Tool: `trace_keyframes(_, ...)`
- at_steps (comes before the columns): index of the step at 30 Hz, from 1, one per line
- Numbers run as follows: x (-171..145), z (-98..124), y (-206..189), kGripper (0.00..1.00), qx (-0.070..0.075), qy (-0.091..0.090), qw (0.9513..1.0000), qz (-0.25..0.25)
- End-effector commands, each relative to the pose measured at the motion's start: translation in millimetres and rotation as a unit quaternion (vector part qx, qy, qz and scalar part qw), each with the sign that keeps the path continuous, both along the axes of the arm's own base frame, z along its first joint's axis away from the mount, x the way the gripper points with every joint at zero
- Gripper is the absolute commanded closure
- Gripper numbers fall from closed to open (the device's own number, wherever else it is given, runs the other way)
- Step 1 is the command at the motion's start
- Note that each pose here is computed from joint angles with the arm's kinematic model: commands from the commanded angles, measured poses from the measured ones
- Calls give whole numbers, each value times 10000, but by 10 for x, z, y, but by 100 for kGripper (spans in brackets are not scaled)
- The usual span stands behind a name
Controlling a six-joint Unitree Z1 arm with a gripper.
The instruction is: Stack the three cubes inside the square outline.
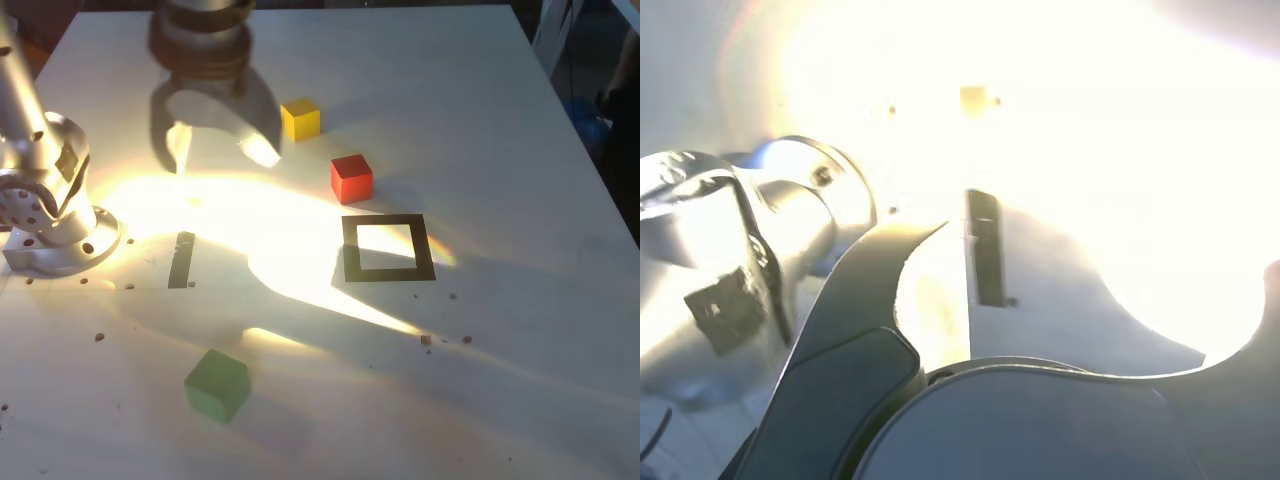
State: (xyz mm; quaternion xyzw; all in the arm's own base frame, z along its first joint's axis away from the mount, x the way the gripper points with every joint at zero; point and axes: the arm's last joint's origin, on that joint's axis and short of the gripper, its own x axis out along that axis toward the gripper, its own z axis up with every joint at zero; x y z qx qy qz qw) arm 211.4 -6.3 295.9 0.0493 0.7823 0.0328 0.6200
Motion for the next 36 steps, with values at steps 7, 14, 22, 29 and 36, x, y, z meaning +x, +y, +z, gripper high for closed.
trace_keyframes(7, 623, 270, 206, 5, -252, -570, 9949, 790)
trace_keyframes(14, 931, 54, 472, 5, -265, -270, 9908, 1298)
trace_keyframes(22, 1136, -308, 729, 7, -273, 141, 9855, 1667)
trace_keyframes(29, 1344, -528, 852, 9, -326, 122, 9838, 1757)
trace_keyframes(36, 1377, -655, 901, 15, -338, 251, 9834, 1766)
